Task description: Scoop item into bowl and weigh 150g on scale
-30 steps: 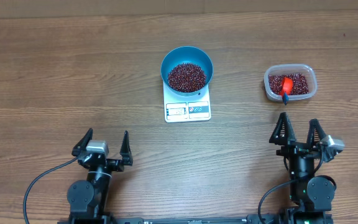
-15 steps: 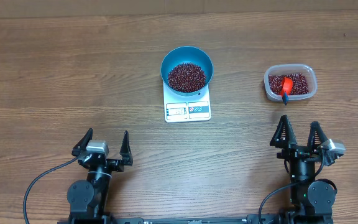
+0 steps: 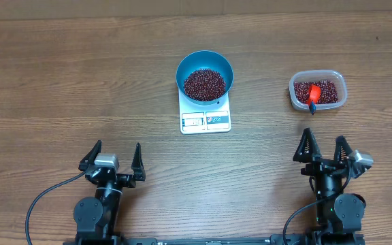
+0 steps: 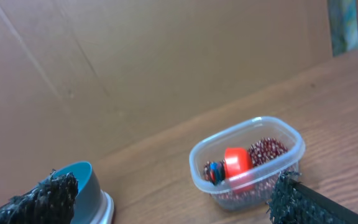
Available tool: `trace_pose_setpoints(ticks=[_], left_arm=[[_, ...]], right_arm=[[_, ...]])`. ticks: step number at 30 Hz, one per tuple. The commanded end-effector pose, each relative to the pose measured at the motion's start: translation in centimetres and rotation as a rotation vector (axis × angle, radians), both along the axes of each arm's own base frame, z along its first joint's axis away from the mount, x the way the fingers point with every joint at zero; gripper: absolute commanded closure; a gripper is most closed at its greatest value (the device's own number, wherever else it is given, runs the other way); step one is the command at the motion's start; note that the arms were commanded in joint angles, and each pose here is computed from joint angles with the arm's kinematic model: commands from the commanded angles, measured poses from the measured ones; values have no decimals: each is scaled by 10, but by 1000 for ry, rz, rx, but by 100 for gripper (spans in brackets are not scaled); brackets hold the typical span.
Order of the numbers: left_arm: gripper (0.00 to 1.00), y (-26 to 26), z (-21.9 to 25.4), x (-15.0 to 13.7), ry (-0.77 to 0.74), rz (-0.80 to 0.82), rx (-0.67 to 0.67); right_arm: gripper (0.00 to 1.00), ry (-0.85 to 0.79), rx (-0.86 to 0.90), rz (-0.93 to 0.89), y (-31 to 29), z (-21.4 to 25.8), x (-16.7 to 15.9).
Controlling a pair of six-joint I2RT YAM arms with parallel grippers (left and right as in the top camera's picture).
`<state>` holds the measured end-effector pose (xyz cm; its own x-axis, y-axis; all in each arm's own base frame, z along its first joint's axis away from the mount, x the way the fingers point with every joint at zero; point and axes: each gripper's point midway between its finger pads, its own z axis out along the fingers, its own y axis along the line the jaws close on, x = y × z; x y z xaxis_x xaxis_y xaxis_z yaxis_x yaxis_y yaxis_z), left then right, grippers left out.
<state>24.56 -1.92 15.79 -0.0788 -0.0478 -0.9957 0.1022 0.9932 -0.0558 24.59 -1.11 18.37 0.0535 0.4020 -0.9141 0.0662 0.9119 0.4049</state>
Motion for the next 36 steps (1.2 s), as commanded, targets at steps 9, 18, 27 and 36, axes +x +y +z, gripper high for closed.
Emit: trace_pose_setpoints(ticks=[9, 18, 27, 36], left_arm=[[1, 1, 0, 0, -4, 3, 0], [0, 1, 0, 0, -4, 3, 0], [1, 1, 0, 0, -4, 3, 0], [0, 1, 0, 0, -4, 4, 0]], right_arm=[[0, -17, -32, 0, 1, 2, 0], [0, -117, -356, 225, 44, 22, -4], [0, 24, -383, 235, 41, -12, -2], [0, 24, -378, 236, 42, -12, -2]])
